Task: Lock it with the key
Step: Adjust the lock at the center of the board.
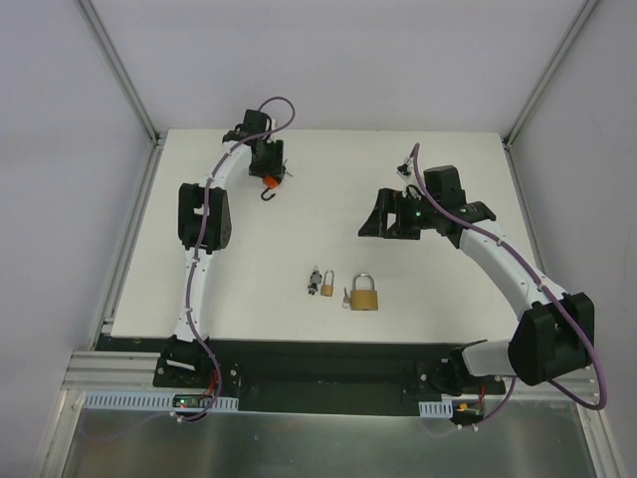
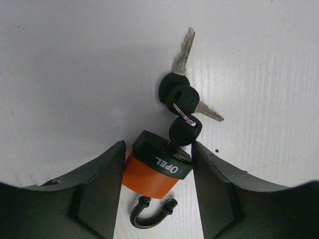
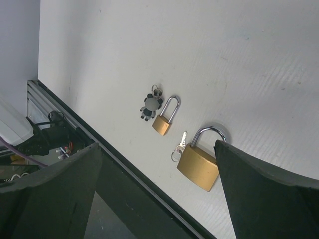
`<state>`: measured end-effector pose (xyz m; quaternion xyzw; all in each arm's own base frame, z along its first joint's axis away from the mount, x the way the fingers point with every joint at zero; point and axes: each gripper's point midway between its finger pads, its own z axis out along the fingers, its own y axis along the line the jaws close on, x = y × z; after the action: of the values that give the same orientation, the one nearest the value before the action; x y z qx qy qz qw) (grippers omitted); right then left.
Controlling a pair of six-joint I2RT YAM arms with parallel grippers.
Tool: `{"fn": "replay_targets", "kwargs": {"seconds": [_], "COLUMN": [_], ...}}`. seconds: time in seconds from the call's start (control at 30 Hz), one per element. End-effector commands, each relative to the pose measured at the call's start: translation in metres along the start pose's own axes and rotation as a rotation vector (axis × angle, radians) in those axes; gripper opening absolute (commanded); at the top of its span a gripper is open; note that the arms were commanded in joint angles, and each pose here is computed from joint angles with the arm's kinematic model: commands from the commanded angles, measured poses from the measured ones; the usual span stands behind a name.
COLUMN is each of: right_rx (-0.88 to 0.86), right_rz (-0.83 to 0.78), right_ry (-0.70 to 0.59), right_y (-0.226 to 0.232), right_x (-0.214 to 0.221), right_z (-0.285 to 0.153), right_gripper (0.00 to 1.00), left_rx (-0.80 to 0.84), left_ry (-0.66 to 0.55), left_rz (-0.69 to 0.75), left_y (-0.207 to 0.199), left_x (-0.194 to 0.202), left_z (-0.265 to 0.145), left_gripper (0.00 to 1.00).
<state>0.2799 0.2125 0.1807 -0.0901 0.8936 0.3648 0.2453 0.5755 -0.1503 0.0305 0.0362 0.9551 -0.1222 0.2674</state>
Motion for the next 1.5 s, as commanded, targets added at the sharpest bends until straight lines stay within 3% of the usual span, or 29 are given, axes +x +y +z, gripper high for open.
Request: {"fn": "replay_targets", "kwargs": {"seconds": [0.0,0.13,0.3,0.43,0.5,0.63,0.77,0.93,1.13,1.33,1.43,1.47], "right_rx": [-0.030,-0.031,-0.039,-0.041,-0.044,-0.045,-0.045,-0.041,-0.041,-0.045,-0.042,-0.043], "right_rz": [-0.036,-0.034,-0.036,-0.035,-0.037,-0.033,-0.038,-0.040,-0.041,-0.040,-0.038,-0.036], "right_ry": [-0.040,-0.041,-0.049,-0.054,-0.061,-0.062,-0.071,-0.073,-0.078,-0.071,-0.064,-0.063], "right_y": [0.012,0.013,0.015,0.016,0.017,0.017,0.019,0.019,0.020,0.019,0.017,0.017], "right_x": [-0.011,-0.009,-0.006,-0.003,-0.002,0.002,0.005,0.007,0.008,0.009,0.009,0.009], "right_z": [-0.013,-0.015,-0.018,-0.021,-0.023,-0.025,-0.029,-0.032,-0.034,-0.031,-0.029,-0.029], "right_gripper": [0.97,0.97,0.97,0.97,0.97,0.97,0.97,0.97,0.97,0.97,0.97,0.97], "left_rx": [0.041,0.037,0.004,-0.010,-0.008,0.006,0.072,0.187,0.240,0.247,0.277,0.274], "left_ry": [0.168,0.228,0.269,0.218,0.202,0.202,0.212,0.144,0.022,-0.032,-0.002,0.005], "left_rz": [-0.081,-0.077,-0.019,0.033,0.075,0.214,0.291,0.283,0.233,0.152,0.113,0.104], "left_y": [-0.003,-0.012,-0.022,-0.032,-0.040,-0.054,-0.075,-0.101,-0.115,-0.114,-0.118,-0.118], "left_x": [0.050,0.076,0.103,0.103,0.103,0.110,0.119,0.119,0.109,0.123,0.141,0.145], "left_z": [-0.004,-0.016,-0.033,-0.057,-0.062,-0.066,-0.068,-0.087,-0.127,-0.157,-0.161,-0.160], "left_gripper": [0.49,0.39,0.34,0.23,0.23,0.29,0.50,0.64,0.72,0.71,0.60,0.50]}}
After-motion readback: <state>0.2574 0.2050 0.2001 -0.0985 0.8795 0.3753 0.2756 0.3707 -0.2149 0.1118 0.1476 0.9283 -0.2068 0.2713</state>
